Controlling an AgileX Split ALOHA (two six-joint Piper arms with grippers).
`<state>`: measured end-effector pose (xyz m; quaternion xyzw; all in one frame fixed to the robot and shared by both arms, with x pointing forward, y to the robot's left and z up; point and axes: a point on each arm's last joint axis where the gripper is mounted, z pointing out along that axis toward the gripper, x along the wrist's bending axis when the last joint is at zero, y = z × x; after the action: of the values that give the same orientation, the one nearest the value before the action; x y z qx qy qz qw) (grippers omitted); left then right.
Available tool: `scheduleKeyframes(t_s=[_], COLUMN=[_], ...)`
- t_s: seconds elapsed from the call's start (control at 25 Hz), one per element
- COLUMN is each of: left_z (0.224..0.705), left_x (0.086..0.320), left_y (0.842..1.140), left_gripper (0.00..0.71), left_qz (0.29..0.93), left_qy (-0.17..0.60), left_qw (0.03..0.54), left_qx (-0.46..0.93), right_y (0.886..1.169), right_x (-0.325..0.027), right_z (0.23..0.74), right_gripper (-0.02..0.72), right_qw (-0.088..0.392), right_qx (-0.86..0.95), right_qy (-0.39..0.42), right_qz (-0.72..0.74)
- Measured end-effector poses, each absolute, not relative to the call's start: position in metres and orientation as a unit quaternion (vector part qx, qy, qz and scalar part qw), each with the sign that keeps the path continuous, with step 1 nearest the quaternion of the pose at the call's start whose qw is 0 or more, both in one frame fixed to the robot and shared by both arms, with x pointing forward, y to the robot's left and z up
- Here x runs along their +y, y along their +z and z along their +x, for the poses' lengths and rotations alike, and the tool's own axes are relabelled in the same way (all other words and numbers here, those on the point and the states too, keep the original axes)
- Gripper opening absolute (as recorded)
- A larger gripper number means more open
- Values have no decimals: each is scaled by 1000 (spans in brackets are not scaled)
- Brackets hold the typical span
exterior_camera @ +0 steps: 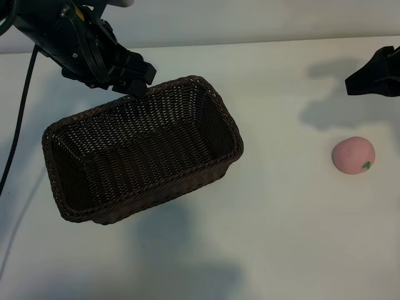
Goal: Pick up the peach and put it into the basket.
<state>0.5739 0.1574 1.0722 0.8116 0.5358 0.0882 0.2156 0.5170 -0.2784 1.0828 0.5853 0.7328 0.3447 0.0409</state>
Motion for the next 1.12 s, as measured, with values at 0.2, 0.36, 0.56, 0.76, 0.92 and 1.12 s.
scheduleKeyframes(t_s=[0.2,0.36,0.56,0.76,0.92,1.12], left_z=[574,574,574,576,578,576], left_x=[157,157,157,156,155,157], left_y=[1072,1072,1072,1074,1075,1075], left_gripper=[592,592,592,592,592,592], left_qz=[811,811,811,808,803,801], left_qy=[88,89,89,96,98,91], left_qw=[216,216,217,228,242,227], left_qx=[536,536,536,535,536,546], right_y=[1083,1083,1083,1083,1083,1083], right_x=[-278,-278,-278,-278,-278,-278], right_z=[517,517,517,517,517,517], right_gripper=[596,596,596,596,596,595], right_qw=[41,41,41,41,41,41], right_qx=[732,732,732,732,733,733], right_qy=[345,345,345,345,346,346], right_qz=[585,585,585,585,585,585])
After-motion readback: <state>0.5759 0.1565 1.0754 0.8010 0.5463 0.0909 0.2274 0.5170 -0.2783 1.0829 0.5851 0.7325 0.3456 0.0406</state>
